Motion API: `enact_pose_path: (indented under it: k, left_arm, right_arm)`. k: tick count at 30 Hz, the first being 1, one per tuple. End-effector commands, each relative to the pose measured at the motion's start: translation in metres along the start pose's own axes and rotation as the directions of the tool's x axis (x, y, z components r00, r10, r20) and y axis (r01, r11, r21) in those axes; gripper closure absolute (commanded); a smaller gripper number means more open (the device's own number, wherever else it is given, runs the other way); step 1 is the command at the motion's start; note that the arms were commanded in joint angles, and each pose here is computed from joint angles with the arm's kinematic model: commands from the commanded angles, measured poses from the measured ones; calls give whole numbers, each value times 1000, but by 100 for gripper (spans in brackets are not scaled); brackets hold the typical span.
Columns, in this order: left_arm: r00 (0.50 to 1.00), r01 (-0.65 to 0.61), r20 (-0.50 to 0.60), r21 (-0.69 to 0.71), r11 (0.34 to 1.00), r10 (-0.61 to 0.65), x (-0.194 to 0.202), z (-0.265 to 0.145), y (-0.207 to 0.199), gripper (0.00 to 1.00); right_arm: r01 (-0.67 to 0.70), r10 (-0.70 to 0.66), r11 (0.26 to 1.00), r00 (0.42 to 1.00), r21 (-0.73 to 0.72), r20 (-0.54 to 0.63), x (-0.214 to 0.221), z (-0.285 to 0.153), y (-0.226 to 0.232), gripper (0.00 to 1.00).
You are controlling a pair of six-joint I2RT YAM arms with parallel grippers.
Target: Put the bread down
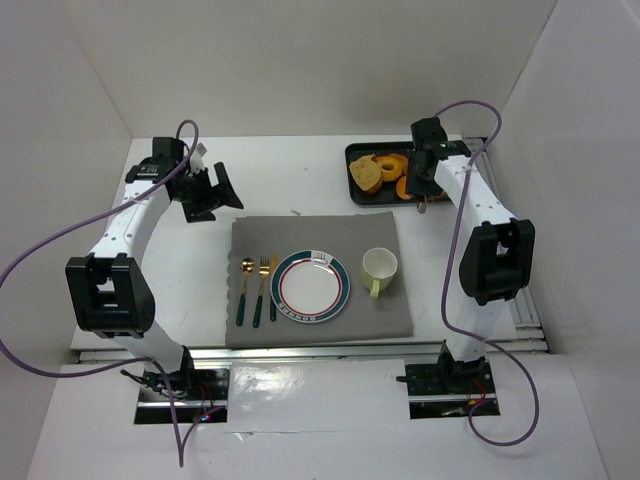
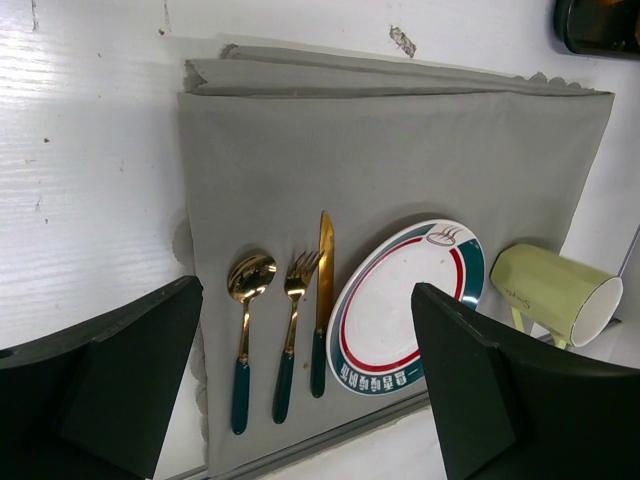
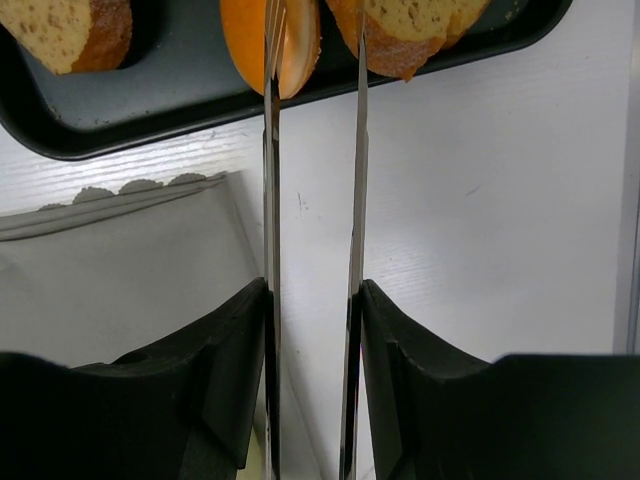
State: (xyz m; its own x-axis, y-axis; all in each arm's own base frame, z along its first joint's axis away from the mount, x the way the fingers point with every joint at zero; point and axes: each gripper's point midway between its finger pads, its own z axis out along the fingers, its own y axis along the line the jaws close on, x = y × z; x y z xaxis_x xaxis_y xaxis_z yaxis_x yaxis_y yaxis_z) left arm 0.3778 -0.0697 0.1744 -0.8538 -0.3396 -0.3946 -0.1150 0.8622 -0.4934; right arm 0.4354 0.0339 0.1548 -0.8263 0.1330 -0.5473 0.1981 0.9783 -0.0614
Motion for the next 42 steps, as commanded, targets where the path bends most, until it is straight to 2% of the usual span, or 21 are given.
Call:
enact_pose_path:
  k: [1, 7, 14, 18, 32, 42]
  left_arm:
    - [999, -20, 26, 23, 1000, 20, -12, -6, -7, 1]
    - [999, -20, 26, 23, 1000, 20, -12, -6, -7, 1]
    - [998, -28, 51, 12, 1000, 28, -9, -14, -6, 1]
    - [999, -24, 42, 9, 1000, 24, -5, -12, -4, 1]
    - [998, -27, 51, 2, 1000, 27, -3, -14, -2, 1]
    - [999, -8, 50, 3, 1000, 8, 1, -11, 0, 1]
  right_arm:
    - [-48, 46, 999, 993, 15, 108, -16, -23, -5, 53]
    - [-50, 47, 998, 995, 35, 89, -13, -15, -9, 53]
    - [-50, 64, 991, 991, -127, 115, -17, -33, 14, 53]
    - [-55, 74, 985, 991, -164, 111, -16, -35, 21, 52]
    - [-51, 57, 994, 996, -99, 64, -8, -11, 12, 44]
    - [-35, 39, 991, 999, -129, 31, -3, 15, 20, 44]
